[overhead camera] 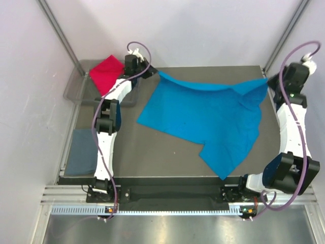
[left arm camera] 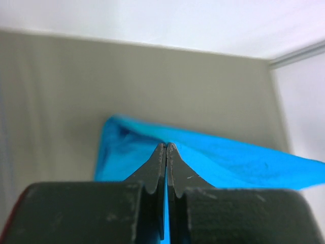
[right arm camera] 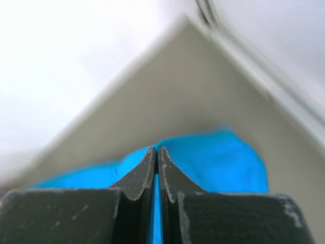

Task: Fold and stack the t-shirts
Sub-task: Flatten the tshirt out

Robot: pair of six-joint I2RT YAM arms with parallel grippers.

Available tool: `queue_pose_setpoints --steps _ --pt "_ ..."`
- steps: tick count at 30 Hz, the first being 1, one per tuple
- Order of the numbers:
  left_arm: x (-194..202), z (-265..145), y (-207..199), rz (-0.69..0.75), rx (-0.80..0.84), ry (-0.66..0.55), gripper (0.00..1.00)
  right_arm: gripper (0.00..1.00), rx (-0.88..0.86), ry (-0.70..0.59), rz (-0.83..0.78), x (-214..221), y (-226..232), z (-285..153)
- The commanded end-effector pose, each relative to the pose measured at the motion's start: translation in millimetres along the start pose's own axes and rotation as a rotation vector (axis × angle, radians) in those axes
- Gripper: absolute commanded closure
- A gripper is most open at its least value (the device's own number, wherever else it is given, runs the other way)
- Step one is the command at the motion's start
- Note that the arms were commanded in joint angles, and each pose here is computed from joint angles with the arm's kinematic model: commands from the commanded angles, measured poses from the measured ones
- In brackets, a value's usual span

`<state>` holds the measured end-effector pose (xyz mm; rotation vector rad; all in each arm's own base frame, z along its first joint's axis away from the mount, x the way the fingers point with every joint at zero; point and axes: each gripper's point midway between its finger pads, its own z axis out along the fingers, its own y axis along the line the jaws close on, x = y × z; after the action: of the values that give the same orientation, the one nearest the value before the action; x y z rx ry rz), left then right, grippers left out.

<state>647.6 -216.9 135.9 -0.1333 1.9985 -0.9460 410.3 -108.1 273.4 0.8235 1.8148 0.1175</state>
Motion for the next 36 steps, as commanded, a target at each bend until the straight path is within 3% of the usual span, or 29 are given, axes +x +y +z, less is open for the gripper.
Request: queue_pose_setpoints --steps 1,8,11,14,19,23,28,36 --pt "-77 -51 -104 0.059 0.235 -0.143 1.0 1.0 -0.135 -0.232 0.031 -93 52 -23" --pt "-97 -109 -171 0.073 0.363 -0.179 1.0 1.0 -0.244 -0.444 -0.006 -181 97 -98" --pt "-111 -152 -209 0.118 0.417 -0.222 1.0 1.0 -0.251 -0.558 -0.006 -213 102 -139" --pt "-132 -221 -261 0.201 0.473 -0.31 1.0 1.0 -0.293 -0.697 0.012 -244 110 -202" --pt "-148 -307 -312 0.304 0.489 -0.424 1.0 1.0 -0.393 -0.924 0.072 -280 121 -295" --pt "-155 -390 -355 0.401 0.502 -0.541 1.0 1.0 -0.436 -1.055 0.079 -295 123 -363" --pt "-146 -462 -382 0.474 0.507 -0.628 1.0 1.0 -0.454 -1.188 0.086 -301 117 -424" --pt "-130 -502 -394 0.462 0.525 -0.657 1.0 1.0 -0.465 -1.277 0.079 -312 118 -461"
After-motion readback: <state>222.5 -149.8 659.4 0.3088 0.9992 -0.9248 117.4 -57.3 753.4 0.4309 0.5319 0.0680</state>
